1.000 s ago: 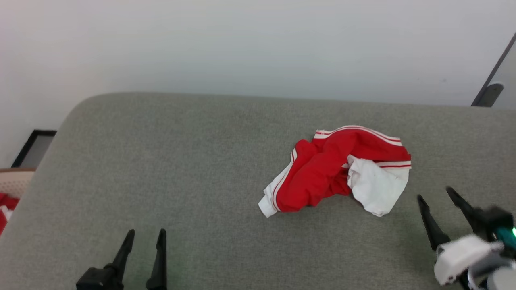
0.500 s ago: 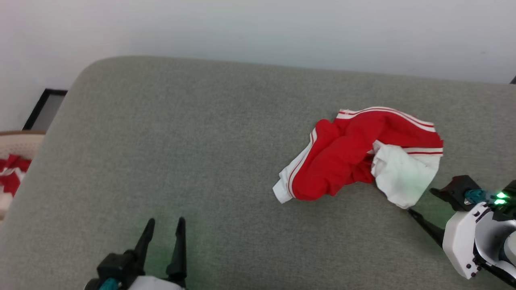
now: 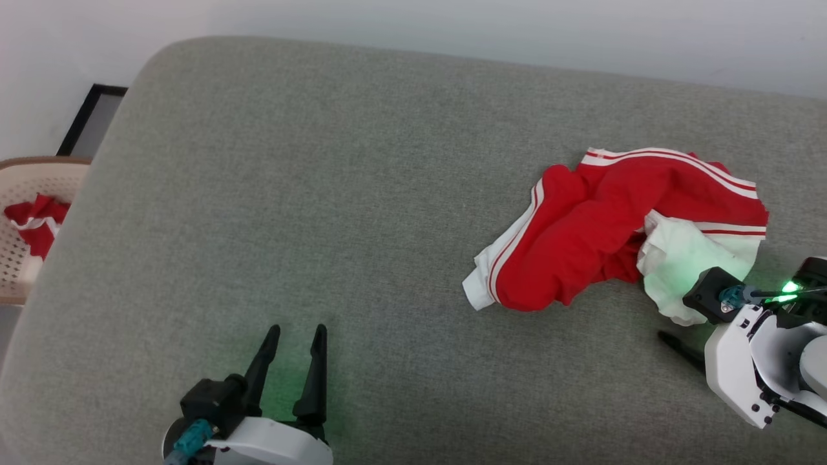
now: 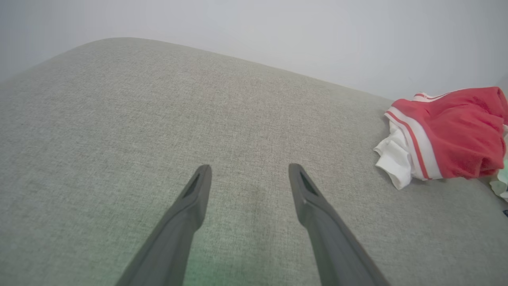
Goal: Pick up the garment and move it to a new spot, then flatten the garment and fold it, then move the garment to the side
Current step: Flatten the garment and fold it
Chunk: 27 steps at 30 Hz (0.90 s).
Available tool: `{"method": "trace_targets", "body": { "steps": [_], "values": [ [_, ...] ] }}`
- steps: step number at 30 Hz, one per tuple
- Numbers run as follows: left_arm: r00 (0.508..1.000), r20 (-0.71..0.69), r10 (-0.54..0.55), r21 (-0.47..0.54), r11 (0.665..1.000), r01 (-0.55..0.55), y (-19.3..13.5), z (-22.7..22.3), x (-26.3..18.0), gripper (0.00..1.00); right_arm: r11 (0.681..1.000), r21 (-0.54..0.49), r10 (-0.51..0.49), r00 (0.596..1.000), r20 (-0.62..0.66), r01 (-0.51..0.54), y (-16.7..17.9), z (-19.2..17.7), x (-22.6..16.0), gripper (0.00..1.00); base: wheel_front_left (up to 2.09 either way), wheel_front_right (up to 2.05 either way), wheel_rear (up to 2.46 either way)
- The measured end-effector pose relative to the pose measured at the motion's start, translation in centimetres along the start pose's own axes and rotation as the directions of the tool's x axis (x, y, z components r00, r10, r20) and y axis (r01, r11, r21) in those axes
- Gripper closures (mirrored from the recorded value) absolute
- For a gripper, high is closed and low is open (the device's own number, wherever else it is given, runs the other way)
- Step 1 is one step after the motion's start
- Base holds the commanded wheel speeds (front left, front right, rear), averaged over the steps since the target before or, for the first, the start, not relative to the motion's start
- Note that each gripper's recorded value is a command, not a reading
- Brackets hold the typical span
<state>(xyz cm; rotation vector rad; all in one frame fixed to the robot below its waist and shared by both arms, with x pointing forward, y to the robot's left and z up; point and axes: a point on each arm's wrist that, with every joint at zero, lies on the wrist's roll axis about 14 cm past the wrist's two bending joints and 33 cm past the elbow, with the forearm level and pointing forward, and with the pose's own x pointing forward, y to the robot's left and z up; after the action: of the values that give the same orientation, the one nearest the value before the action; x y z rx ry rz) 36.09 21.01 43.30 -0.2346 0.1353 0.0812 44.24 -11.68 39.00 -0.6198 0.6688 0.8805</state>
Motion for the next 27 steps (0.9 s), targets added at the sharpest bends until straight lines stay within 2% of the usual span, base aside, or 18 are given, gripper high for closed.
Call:
{"method": "trace_targets", "body": {
  "steps": [3, 4, 5, 6, 7, 8, 9, 18, 27],
  "values": [
    [1.0, -0.005, 0.01, -0.009, 1.0, -0.01, 0.3, -0.2, -0.1, 0.0, 1.0, -0.015, 0.009, 1.0, -0.004, -0.01, -0.1, 0.1, 0.5, 0.02, 0.0, 0.0, 0.0],
    [1.0, -0.005, 0.012, -0.012, 1.0, -0.012, 0.3, -0.2, 0.0, 0.0, 1.0, -0.016, 0.011, 1.0, -0.005, -0.012, -0.1, 0.0, 0.6, 0.33, 0.0, 0.0, 0.0],
    [1.0, -0.006, 0.014, -0.013, 1.0, -0.014, 0.4, -0.2, 0.0, 0.0, 1.0, -0.019, 0.012, 1.0, -0.001, -0.012, -0.2, 0.0, 0.7, 0.6, 0.0, 0.0, 0.0],
    [1.0, -0.005, 0.014, -0.016, 1.0, -0.014, 0.4, -0.2, 0.0, 0.0, 1.0, -0.026, 0.009, 1.0, 0.001, -0.009, -0.3, 0.1, 0.7, 0.73, 0.0, 0.0, 0.0],
    [1.0, -0.005, 0.014, -0.02, 1.0, -0.014, 0.4, -0.2, 0.0, 0.0, 1.0, -0.027, 0.008, 1.0, 0.003, -0.008, -0.4, 0.1, 0.8, 0.79, 0.0, 0.0, 0.0],
    [1.0, -0.005, 0.014, -0.02, 1.0, -0.014, 0.3, -0.2, 0.1, 0.0, 1.0, -0.025, 0.007, 1.0, 0.004, -0.006, -0.4, 0.0, 0.8, 0.94, 0.0, 0.0, 0.0],
    [1.0, -0.005, 0.013, -0.02, 1.0, -0.013, 0.3, -0.2, 0.1, 0.0, 1.0, -0.024, 0.006, 1.0, 0.006, -0.005, -0.4, 0.0, 0.8, 0.99, 0.0, 0.0, 0.0],
    [1.0, 0.005, -0.011, -0.024, 1.0, 0.011, -0.4, 0.1, 1.0, 0.0, 0.999, 0.007, -0.053, 0.999, 0.007, 0.053, -2.2, -1.2, -0.5, 1.0, 0.0, 0.0, 0.0],
    [0.999, 0.008, -0.034, -0.023, 0.999, 0.034, -1.2, 0.1, 1.9, 0.0, 0.969, 0.096, -0.222, 0.972, -0.075, 0.228, -8.1, -6.7, -5.2, 1.0, 0.0, 0.0, 0.0]
  ]
}}
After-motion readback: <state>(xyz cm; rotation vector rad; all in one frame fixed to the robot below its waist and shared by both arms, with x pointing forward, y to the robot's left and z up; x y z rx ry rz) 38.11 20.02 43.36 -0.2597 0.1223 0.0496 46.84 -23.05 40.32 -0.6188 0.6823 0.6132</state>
